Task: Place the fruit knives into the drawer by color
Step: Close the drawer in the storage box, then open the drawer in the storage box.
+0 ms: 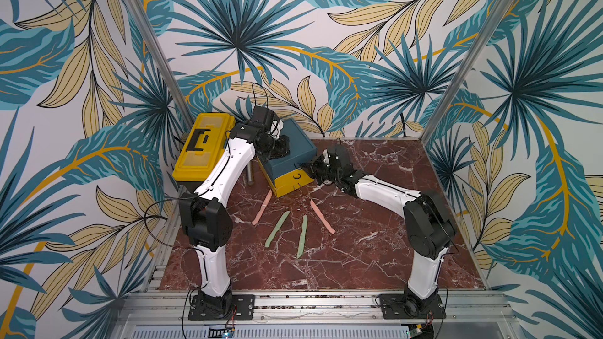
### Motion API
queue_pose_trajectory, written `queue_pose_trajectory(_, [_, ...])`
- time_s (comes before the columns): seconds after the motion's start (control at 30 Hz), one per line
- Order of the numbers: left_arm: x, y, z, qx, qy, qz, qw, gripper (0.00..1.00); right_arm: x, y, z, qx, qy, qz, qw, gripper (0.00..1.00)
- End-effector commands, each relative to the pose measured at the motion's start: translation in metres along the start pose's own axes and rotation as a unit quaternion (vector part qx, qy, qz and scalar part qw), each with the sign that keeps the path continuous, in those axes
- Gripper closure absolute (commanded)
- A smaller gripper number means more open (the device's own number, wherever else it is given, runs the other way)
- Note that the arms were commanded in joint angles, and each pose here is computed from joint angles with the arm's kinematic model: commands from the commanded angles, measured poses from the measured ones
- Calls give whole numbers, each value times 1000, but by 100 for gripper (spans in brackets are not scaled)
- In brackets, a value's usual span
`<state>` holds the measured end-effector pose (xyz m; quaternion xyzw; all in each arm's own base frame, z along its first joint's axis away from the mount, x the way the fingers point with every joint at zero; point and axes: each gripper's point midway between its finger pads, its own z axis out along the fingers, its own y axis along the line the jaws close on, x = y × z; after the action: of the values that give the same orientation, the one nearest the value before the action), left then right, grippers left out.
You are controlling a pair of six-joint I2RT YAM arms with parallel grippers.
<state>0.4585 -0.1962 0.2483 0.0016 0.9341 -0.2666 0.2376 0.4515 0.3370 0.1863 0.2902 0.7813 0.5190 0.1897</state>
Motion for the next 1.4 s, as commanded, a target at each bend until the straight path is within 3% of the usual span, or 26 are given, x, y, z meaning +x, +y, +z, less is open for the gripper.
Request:
queue_pose_trajectory(0.0, [38,30,16,-47,73,-36,996,100,4,-6,-15,-4,-10,-4,1000,73])
queue_pose_trajectory(0.03, [38,31,16,-47,73,-36,996,100,4,-10,-18,-5,-12,-2,1000,58])
queue_pose_trajectory(0.07, [38,30,16,-46,73,-36,996,100,6,-15,-17,-3,-10,1,1000,54])
queue_pose_trajectory(0.27, [38,31,18,-47,75,-37,995,100,9,-28,2,-23,5,31,999,52])
queue_pose_trajectory(0.6, [41,37,15,-55,80,-37,995,100,10,-37,31,-19,18,47,999,61])
queue_pose_trajectory(1.1, [47,44,15,-56,83,-42,994,100,9,-38,44,-25,19,40,999,100])
queue_pose_trajectory(1.37, [45,47,15,-54,82,-44,994,100,22,-55,20,-7,30,41,999,100])
